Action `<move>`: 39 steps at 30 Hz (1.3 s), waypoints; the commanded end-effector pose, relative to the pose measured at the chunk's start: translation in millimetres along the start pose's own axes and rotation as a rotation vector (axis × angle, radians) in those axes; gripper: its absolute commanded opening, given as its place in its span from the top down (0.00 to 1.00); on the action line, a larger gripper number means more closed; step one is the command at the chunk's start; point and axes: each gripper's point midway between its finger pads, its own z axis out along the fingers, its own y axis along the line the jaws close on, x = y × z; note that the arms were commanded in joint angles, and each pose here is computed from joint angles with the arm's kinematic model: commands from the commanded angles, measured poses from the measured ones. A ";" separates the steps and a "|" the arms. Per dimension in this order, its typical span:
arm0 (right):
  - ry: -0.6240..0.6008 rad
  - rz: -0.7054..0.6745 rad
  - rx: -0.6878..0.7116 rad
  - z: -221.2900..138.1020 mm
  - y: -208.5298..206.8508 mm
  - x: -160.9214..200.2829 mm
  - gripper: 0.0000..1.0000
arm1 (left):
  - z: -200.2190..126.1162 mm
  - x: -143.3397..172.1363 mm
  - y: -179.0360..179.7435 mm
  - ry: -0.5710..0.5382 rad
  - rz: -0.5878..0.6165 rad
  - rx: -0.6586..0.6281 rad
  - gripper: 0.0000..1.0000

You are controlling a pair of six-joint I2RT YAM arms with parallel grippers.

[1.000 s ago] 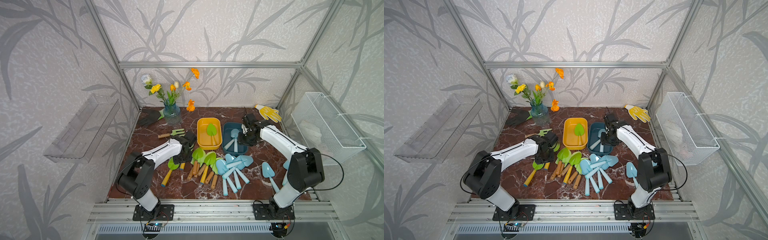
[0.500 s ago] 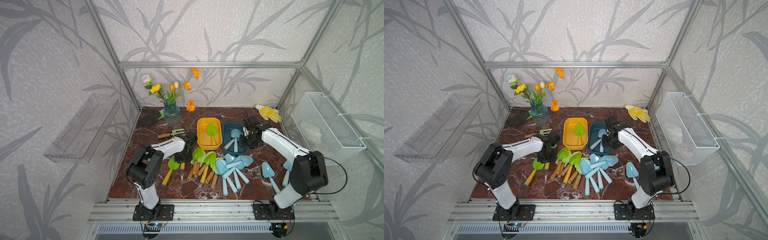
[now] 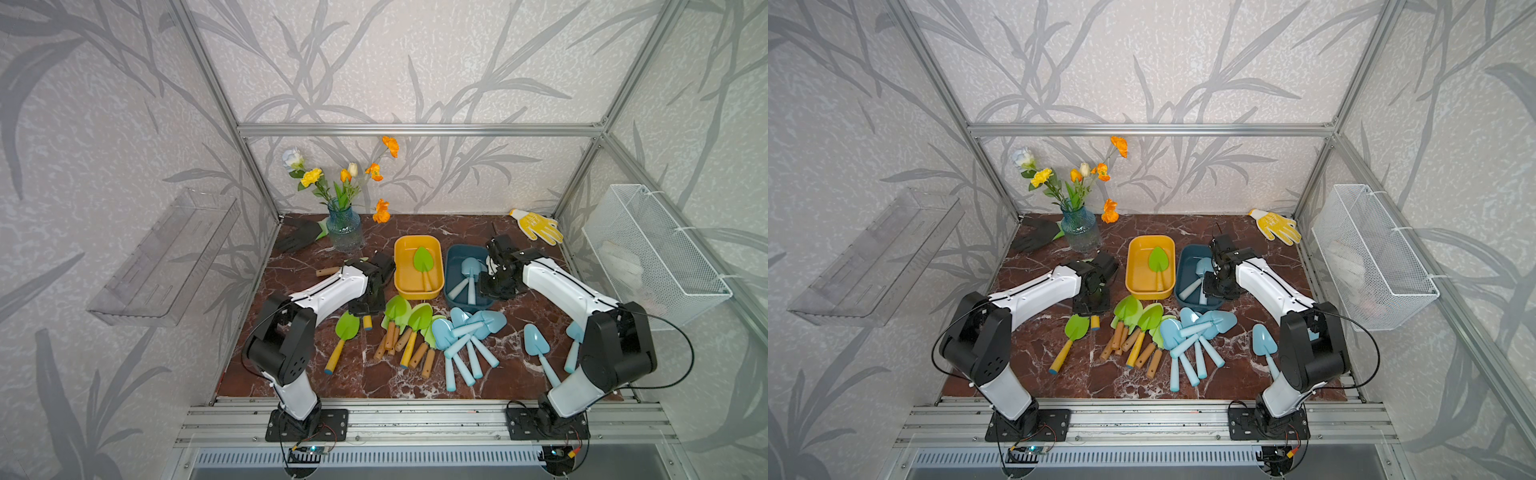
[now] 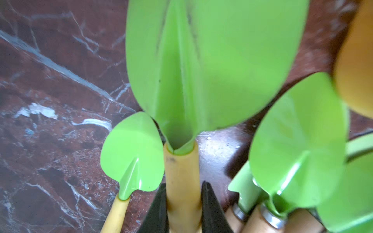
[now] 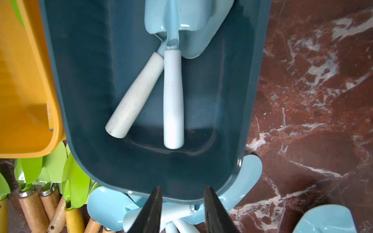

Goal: Sort the small shovels by color and place them into the storage box
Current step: Pick up the shovel from the center of the board, then place the shovel in the storage box.

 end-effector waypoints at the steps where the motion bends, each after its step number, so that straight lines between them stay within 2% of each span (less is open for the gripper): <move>1: -0.029 0.002 -0.007 -11.0 0.1 2.2 0.63 | -36.6 -16.4 -14.4 -0.053 0.040 0.075 1.00; 6: -0.050 0.000 0.006 -19.3 -6.0 7.2 0.63 | -48.5 -40.5 -65.9 -0.028 0.071 0.226 1.00; 13: -0.053 0.012 0.027 -25.1 -17.9 23.2 0.63 | -33.3 -74.2 -128.1 -0.017 0.160 0.267 1.00; 25: -0.063 0.047 0.066 -36.2 -40.3 51.2 0.63 | 26.4 -97.4 -173.2 0.047 0.153 0.277 0.95; 29: -0.054 0.073 0.090 -35.2 -50.2 60.2 0.64 | 37.0 -99.1 -180.5 0.064 0.148 0.281 0.84; 33: -0.040 0.136 0.135 -33.9 -66.6 70.7 0.63 | 33.5 -98.7 -185.0 0.068 0.141 0.295 0.62; 39: 0.004 0.272 0.224 -36.0 -107.7 90.5 0.55 | 1.3 -101.1 -188.9 0.023 0.147 0.330 0.53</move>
